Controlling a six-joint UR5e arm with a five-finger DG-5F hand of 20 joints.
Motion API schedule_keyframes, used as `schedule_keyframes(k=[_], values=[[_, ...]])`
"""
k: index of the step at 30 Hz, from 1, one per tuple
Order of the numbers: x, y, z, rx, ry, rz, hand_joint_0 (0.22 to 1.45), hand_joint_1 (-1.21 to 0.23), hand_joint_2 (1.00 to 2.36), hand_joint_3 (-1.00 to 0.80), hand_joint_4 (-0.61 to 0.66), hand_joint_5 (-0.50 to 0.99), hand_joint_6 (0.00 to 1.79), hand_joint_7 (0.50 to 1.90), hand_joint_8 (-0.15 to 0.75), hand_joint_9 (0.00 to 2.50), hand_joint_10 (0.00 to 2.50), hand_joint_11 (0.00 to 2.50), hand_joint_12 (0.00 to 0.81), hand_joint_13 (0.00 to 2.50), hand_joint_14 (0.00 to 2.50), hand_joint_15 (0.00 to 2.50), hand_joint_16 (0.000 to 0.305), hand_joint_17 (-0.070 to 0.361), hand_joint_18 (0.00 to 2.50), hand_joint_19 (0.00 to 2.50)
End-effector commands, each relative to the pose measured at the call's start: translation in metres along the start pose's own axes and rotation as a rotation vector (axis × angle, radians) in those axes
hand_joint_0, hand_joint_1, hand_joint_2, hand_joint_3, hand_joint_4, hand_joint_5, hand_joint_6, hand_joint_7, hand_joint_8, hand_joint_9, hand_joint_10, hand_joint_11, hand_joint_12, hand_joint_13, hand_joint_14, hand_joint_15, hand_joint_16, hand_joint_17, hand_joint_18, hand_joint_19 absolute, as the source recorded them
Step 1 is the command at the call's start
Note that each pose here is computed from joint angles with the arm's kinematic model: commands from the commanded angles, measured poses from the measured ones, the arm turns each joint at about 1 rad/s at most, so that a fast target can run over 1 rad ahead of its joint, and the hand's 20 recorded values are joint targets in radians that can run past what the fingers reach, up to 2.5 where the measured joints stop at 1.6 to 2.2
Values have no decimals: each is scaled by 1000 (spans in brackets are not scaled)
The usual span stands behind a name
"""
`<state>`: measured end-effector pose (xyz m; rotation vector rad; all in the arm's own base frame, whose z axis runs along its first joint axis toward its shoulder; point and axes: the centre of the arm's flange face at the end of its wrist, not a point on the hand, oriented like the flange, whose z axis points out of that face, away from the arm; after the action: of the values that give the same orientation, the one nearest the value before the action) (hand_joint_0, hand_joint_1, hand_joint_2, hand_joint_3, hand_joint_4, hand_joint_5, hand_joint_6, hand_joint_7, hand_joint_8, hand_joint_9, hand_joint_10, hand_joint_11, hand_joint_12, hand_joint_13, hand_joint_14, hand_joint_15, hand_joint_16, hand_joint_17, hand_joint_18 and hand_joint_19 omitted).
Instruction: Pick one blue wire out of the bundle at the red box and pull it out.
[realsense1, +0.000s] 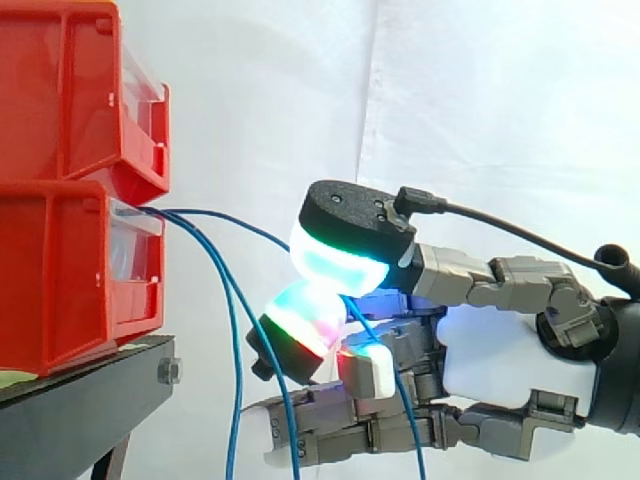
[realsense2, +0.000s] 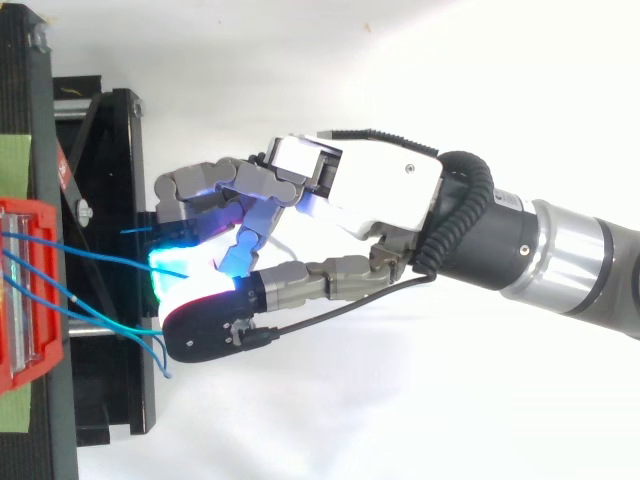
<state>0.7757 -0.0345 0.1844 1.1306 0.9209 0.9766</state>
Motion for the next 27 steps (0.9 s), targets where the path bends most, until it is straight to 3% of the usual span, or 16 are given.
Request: schedule_keyframes(k=[1, 5, 6, 8, 9, 12, 13, 15, 20, 21, 22, 24, 27], values=[[-2, 0, 0, 1, -5, -1, 585, -722, 1010, -263, 159, 2, 634, 1386, 221, 1368, 24, 726, 362, 647, 13, 326, 51, 114, 467, 314], [-2, 1, 1, 0, -5, 0, 578, -795, 1009, -332, 137, -18, 676, 1352, 216, 1304, 24, 773, 350, 623, 13, 334, 48, 108, 431, 319], [-2, -1, 0, 2, -4, -2, 559, -797, 1006, -413, 139, -31, 706, 1285, 200, 1291, 28, 788, 330, 606, 14, 349, 44, 99, 404, 345], [-2, 0, 0, 1, -3, -3, 520, -671, 1000, -492, 138, -15, 685, 1308, 192, 1346, 26, 754, 334, 622, 14, 340, 46, 103, 417, 351], [-2, 0, 0, 1, -5, -6, 520, -522, 1000, -500, 141, -5, 658, 1350, 181, 1365, 26, 725, 333, 635, 14, 339, 46, 104, 431, 361], [-2, 0, 0, 1, -3, -7, 563, -361, 1004, -435, 157, 7, 595, 1424, 161, 1401, 23, 663, 318, 636, 13, 321, 44, 99, 421, 386], [-2, 1, 1, -2, -4, -6, 577, -347, 1008, -396, 182, 20, 541, 1517, 159, 1400, 25, 637, 315, 632, 14, 326, 43, 98, 419, 389], [-2, 0, 0, 1, -3, -7, 585, -360, 1011, -342, 216, 31, 500, 1550, 150, 1380, 23, 581, 314, 628, 15, 314, 44, 98, 417, 389], [-3, 0, 0, 1, -6, -8, 589, -434, 1003, -185, 300, 43, 505, 1348, 190, 1394, 13, 357, 366, 642, 8, 211, 57, 129, 513, 308], [-2, 0, 0, 1, -5, -7, 564, -437, 1089, -164, 306, 46, 505, 1277, 189, 1397, 11, 296, 372, 635, 6, 184, 60, 135, 520, 294], [-2, 0, 0, 1, -5, -9, 517, -424, 1287, -194, 311, 48, 505, 1245, 196, 1393, 12, 260, 379, 631, 6, 170, 62, 139, 521, 276], [-2, 0, 1, -2, -5, -7, 495, -433, 1373, -193, 314, 49, 506, 1232, 204, 1390, 12, 269, 384, 626, 6, 173, 63, 141, 524, 276], [-3, 0, 1, -1, -7, -8, 500, -493, 1336, -175, 289, 48, 506, 1247, 212, 1397, 12, 309, 390, 626, 6, 174, 63, 141, 523, 267]])
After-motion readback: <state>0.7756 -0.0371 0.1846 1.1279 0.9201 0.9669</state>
